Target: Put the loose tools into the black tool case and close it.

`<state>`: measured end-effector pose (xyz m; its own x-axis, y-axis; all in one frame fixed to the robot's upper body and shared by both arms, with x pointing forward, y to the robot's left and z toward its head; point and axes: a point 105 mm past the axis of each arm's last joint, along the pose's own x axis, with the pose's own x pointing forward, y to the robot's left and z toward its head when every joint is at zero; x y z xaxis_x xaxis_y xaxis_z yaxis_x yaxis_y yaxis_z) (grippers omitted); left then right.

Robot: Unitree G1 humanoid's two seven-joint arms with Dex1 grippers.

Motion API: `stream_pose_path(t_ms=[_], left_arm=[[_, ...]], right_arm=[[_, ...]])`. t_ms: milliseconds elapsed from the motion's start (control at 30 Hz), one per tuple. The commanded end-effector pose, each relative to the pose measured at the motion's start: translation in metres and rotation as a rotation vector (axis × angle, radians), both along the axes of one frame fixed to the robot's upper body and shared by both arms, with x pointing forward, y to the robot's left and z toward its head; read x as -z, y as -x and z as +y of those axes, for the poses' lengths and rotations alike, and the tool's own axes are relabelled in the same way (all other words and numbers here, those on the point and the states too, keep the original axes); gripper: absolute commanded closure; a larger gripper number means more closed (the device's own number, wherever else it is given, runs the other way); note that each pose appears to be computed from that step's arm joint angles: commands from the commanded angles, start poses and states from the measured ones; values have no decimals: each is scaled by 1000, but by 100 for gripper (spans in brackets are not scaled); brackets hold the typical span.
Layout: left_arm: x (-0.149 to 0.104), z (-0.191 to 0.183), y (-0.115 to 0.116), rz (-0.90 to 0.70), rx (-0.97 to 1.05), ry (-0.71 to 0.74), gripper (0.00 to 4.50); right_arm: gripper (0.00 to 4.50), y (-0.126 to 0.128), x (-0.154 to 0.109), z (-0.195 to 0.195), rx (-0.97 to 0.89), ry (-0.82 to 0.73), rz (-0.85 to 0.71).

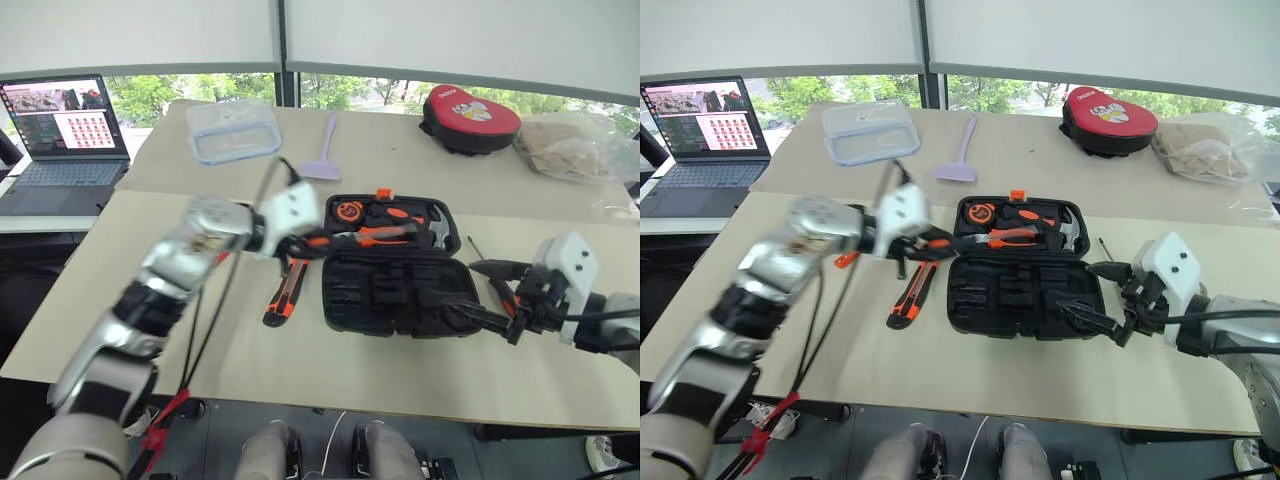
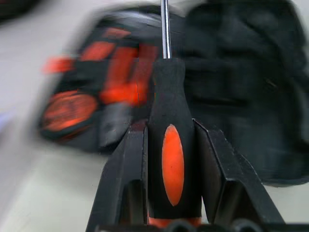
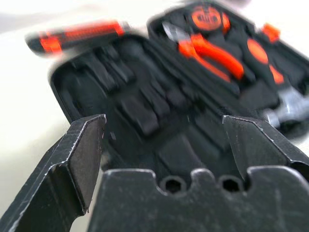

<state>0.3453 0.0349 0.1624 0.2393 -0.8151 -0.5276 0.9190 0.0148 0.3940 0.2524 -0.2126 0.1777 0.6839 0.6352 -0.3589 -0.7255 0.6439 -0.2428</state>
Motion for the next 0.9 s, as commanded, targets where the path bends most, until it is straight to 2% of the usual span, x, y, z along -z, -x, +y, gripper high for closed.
stream_pose_path(t_ms=[33, 467, 700, 767, 900], left_arm=[[-7, -21, -20, -73, -15, -42, 361], [8, -36, -31, -79, 5, -102, 361], [7, -40, -33, -69, -2, -80, 361], [3, -42, -33, -67, -3, -61, 261], [-9, -47, -29, -78, 20, -40, 120]], right_arm=[[0, 4, -11, 1, -4, 18, -70], [0, 3, -12, 4, 29, -14, -96], [0, 3, -11, 7, 26, -20, -96], [0, 4, -11, 8, 24, -22, -95], [0, 5, -11, 8, 20, -30, -90]])
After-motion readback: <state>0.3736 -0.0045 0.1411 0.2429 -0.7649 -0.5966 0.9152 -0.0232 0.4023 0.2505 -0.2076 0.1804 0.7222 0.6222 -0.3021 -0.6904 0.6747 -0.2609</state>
